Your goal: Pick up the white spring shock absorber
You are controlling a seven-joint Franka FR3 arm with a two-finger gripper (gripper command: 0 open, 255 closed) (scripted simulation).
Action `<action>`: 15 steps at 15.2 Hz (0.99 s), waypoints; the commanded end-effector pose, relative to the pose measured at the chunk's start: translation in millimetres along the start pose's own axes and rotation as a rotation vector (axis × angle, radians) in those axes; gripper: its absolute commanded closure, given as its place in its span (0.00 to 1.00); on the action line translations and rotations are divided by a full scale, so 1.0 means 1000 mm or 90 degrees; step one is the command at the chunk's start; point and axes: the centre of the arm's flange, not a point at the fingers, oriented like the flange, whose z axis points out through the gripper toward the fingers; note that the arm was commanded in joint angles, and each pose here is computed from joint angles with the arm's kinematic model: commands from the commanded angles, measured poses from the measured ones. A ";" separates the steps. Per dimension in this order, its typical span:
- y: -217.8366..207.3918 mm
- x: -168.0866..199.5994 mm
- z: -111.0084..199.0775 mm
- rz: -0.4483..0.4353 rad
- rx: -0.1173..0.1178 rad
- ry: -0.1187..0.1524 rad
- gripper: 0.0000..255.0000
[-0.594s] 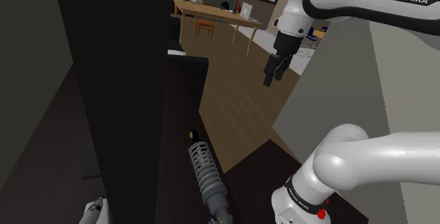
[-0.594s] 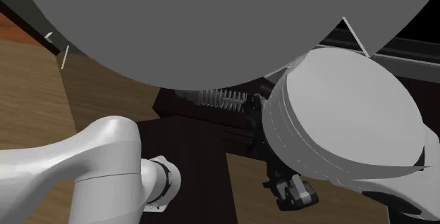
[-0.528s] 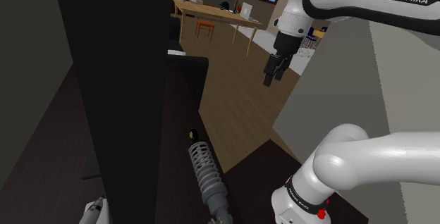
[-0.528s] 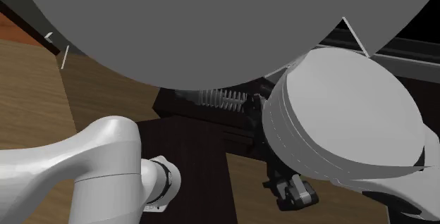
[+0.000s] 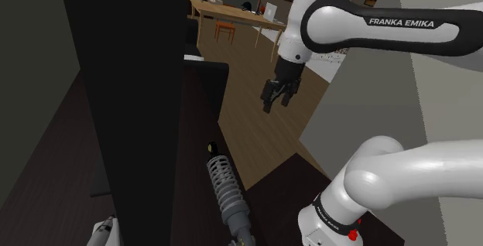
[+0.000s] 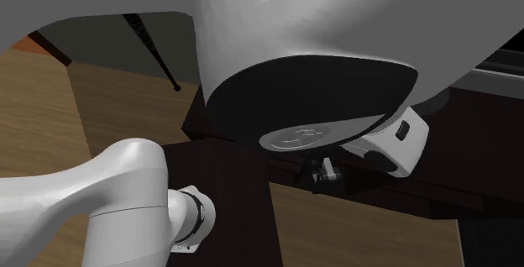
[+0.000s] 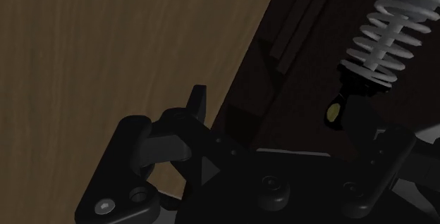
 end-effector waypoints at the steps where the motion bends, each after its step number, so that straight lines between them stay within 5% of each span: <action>1: -0.019 0.006 0.016 0.029 0.000 0.003 0.00; 15: -0.132 0.080 0.142 0.215 -0.008 0.014 0.00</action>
